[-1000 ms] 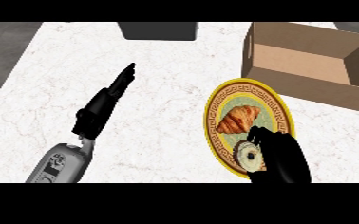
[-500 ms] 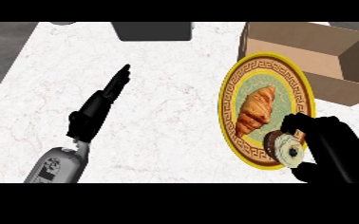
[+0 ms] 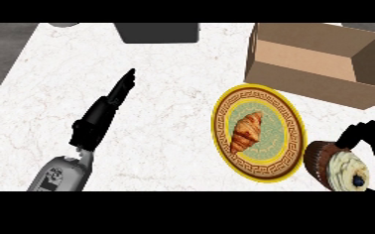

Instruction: Pick the cupcake from the plate and place it in the cardboard box

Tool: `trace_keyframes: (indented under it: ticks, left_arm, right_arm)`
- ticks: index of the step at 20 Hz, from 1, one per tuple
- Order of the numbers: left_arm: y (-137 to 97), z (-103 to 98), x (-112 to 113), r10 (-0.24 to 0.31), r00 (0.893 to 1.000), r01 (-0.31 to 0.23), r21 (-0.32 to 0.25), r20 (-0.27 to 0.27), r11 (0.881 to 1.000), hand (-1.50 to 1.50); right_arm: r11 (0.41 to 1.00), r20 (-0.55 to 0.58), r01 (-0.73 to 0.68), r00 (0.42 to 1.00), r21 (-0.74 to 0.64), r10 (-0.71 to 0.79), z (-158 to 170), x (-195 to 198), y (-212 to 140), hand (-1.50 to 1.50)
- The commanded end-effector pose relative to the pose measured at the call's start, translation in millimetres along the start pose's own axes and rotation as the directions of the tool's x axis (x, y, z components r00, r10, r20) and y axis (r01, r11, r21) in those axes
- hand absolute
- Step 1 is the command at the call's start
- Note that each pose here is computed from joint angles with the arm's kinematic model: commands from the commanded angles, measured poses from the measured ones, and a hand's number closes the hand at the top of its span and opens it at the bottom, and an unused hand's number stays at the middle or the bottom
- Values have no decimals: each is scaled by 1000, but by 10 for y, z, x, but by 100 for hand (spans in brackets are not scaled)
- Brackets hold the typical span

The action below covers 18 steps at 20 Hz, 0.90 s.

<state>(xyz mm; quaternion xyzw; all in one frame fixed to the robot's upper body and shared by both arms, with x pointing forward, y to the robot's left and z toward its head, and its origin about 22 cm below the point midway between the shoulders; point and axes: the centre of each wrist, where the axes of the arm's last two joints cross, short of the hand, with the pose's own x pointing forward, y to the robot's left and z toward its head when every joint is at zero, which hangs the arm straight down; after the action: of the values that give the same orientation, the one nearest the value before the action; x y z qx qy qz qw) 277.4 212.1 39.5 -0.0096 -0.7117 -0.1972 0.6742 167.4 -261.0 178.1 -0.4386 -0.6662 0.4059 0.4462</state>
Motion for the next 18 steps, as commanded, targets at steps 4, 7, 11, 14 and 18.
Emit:
trace_keyframes:
  ticks: [4, 7, 11, 14, 18]
  left_arm:
    - [70, 41, -47, 4, 1000, -4, -4, -5, 1000, 0]
    - [-37, -76, 64, -3, 1000, 3, 0, -1, 1000, 0]
    - [-7, -95, 110, 8, 1000, -8, -20, 12, 1000, 0]
    - [-5, -115, 9, 4, 1000, -4, -19, 22, 1000, 0]
    - [-33, 20, -78, 9, 1000, -8, -17, 13, 1000, 0]
  right_arm:
    - [993, -61, 81, 994, -81, -87, 58, 22, -452, 150]
    - [988, -92, 90, 991, -122, -101, -136, -89, -563, 150]
    - [982, -139, 97, 983, -165, -120, -408, -212, -718, 150]
    - [984, -166, 103, 978, -143, -127, -775, -288, -691, 150]
    - [981, -160, 136, 974, -137, -157, -841, -313, -664, 150]
